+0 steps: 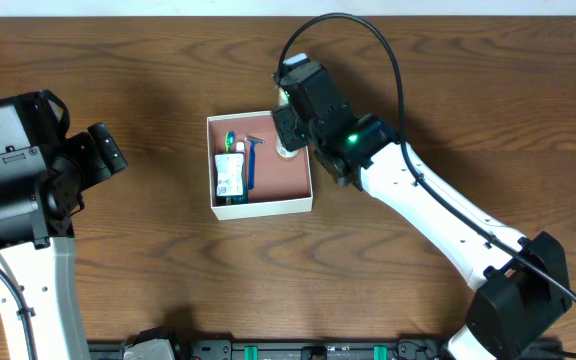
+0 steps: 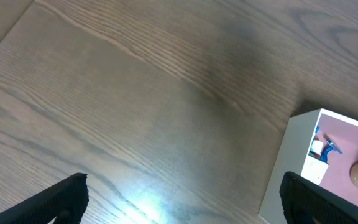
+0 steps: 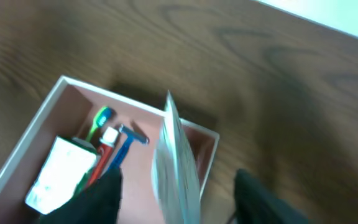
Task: Pack container
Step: 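Place the white tube upright in the box, open right gripper, then move right gripper to the clear bottle and grasp it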
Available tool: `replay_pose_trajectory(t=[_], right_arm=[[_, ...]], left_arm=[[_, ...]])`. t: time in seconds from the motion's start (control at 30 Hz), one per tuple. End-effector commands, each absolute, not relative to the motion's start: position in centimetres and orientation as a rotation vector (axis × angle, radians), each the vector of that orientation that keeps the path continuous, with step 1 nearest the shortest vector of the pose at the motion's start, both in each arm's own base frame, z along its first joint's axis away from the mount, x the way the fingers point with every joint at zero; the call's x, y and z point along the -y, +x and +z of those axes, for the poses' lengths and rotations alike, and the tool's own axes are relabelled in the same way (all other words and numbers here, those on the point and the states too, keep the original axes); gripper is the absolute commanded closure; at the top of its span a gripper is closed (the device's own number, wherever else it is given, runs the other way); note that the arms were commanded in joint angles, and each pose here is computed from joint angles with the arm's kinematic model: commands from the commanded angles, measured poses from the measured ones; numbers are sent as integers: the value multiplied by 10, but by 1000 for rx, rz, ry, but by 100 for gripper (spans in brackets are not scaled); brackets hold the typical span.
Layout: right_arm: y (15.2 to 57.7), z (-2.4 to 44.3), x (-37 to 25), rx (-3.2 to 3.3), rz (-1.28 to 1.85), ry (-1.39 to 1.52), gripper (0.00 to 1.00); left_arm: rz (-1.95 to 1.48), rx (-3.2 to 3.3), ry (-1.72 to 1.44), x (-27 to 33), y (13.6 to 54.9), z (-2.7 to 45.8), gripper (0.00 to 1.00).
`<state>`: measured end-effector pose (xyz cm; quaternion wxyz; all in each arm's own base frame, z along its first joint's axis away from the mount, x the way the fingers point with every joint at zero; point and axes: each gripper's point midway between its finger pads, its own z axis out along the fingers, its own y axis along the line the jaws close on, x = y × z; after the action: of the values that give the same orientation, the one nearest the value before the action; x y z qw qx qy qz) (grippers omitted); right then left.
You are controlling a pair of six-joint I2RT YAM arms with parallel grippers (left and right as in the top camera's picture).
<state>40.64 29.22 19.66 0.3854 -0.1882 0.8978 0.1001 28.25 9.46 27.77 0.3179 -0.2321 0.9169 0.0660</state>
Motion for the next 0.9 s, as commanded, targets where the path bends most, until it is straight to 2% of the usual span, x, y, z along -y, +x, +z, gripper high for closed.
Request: replay_pose_trajectory(t=[0.0, 0.13, 0.33, 0.43, 0.67, 0.87], right_arm=[[415, 223, -292, -2221, 271, -448, 41], [419, 258, -292, -2151, 277, -455, 41], [418, 319, -260, -2077, 214, -369, 41], [416, 328, -238, -2090, 190, -335, 43], [418, 277, -165, -2346, 97, -177, 42], [409, 217, -172, -2585, 248, -223, 46]], left_arm=[[187, -2398, -632, -98, 282, 281, 2], [187, -2398, -632, -98, 282, 281, 2], [187, -2398, -632, -98, 282, 281, 2], [187, -2398, -632, -98, 282, 281, 2], [187, -2398, -632, -98, 282, 281, 2], [187, -2398, -632, -98, 282, 281, 2]])
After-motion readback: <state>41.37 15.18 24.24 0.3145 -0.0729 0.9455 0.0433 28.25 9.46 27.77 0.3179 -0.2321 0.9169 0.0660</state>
